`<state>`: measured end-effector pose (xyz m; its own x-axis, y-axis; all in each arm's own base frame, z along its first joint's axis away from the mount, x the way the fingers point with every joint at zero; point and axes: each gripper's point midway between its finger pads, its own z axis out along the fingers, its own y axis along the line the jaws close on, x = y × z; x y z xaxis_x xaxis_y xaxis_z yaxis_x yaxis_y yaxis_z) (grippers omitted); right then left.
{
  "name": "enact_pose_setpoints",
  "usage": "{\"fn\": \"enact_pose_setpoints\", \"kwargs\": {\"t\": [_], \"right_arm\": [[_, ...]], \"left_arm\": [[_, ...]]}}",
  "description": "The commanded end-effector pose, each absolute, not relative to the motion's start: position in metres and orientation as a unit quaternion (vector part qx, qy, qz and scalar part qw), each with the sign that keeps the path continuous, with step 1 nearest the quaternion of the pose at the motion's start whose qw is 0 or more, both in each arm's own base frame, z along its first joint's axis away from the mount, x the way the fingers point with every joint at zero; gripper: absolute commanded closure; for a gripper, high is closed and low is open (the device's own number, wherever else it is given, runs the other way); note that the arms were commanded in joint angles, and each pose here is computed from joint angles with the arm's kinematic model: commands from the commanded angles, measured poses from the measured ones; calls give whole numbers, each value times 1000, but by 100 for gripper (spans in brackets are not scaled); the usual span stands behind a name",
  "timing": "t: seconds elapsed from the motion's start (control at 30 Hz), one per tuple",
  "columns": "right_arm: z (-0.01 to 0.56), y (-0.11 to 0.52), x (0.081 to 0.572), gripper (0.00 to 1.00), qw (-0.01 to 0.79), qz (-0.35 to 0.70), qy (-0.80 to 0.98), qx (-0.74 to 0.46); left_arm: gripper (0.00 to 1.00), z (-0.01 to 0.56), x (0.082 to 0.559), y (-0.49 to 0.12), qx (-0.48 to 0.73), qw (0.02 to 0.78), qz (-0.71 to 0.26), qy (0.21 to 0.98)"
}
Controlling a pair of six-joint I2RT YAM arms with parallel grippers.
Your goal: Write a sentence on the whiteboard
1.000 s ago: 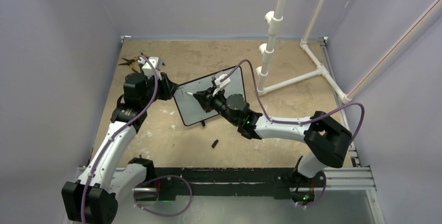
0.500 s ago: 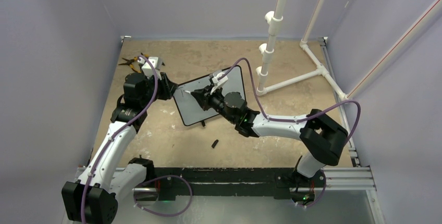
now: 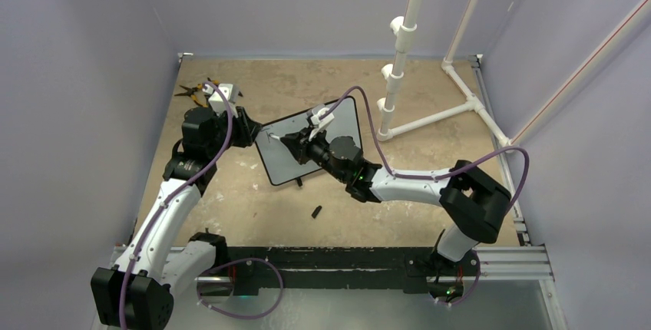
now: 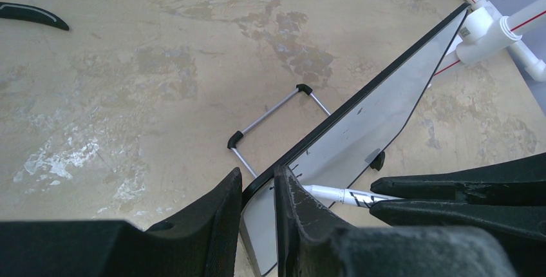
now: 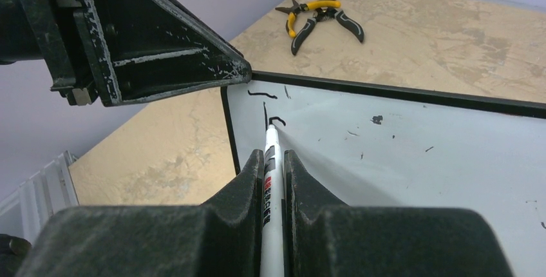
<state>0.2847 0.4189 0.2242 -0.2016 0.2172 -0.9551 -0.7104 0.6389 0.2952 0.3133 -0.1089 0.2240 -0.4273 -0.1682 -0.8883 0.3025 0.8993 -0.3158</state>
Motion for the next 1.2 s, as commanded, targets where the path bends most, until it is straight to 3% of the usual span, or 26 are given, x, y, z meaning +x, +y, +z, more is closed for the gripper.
{"fn": "enact_pose_setpoints", "kwargs": {"t": [0.0, 1.17], "right_arm": [[224, 411, 288, 100, 612, 373, 674, -178], [251, 408, 294, 100, 638, 375, 654, -158]], "left_arm": [[78, 228, 313, -110, 47, 538, -225, 811], [78, 228, 314, -110, 47, 538, -224, 811]]}}
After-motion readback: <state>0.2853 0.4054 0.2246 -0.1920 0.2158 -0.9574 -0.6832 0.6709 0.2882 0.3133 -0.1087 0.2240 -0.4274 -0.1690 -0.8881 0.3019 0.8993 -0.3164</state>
